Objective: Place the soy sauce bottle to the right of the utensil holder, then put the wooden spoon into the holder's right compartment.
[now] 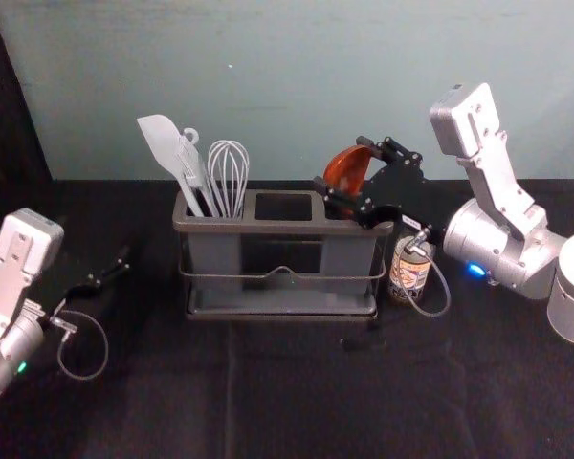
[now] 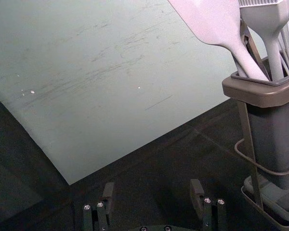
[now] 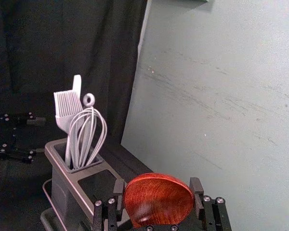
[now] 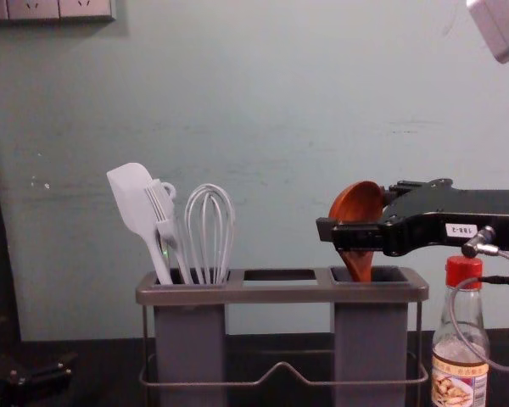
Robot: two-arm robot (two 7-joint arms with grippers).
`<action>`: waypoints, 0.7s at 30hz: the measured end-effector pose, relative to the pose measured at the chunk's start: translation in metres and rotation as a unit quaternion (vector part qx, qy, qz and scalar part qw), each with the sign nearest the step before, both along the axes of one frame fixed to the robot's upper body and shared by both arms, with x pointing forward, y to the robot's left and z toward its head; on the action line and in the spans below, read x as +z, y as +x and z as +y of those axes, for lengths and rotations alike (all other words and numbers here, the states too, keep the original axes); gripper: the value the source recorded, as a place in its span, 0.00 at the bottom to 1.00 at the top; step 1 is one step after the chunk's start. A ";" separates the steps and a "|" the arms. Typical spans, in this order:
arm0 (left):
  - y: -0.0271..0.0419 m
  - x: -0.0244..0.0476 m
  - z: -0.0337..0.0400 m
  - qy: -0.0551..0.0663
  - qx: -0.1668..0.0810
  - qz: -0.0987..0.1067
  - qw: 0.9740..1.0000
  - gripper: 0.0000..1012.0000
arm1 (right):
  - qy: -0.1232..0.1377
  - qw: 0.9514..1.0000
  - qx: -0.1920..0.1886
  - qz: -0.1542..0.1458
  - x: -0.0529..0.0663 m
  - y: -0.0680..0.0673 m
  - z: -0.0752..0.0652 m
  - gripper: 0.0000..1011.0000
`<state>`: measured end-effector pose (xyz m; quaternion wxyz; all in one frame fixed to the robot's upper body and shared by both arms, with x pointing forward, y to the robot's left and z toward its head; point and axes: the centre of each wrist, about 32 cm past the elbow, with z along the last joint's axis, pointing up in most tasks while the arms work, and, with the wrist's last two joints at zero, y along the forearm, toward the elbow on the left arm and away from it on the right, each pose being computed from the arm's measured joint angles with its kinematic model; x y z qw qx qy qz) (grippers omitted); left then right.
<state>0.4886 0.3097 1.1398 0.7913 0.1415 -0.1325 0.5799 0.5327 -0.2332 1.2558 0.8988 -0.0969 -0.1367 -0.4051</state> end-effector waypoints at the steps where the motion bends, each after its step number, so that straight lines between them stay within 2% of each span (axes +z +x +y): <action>1: 0.0000 0.0000 0.0000 0.000 0.000 0.000 1.000 1.00 | 0.000 1.000 0.000 0.000 0.000 0.000 0.000 0.83; 5: 0.0000 0.0000 0.0000 0.000 0.000 0.000 1.000 1.00 | -0.001 1.000 0.001 0.002 0.000 0.000 0.000 0.89; 9: 0.0000 0.0000 0.0000 0.000 0.000 0.000 1.000 1.00 | 0.000 1.000 0.001 0.002 0.000 0.000 0.000 0.99; 21: 0.0000 0.0000 0.0000 0.000 0.000 0.000 1.000 1.00 | 0.001 1.000 0.000 0.001 0.000 -0.001 0.000 0.99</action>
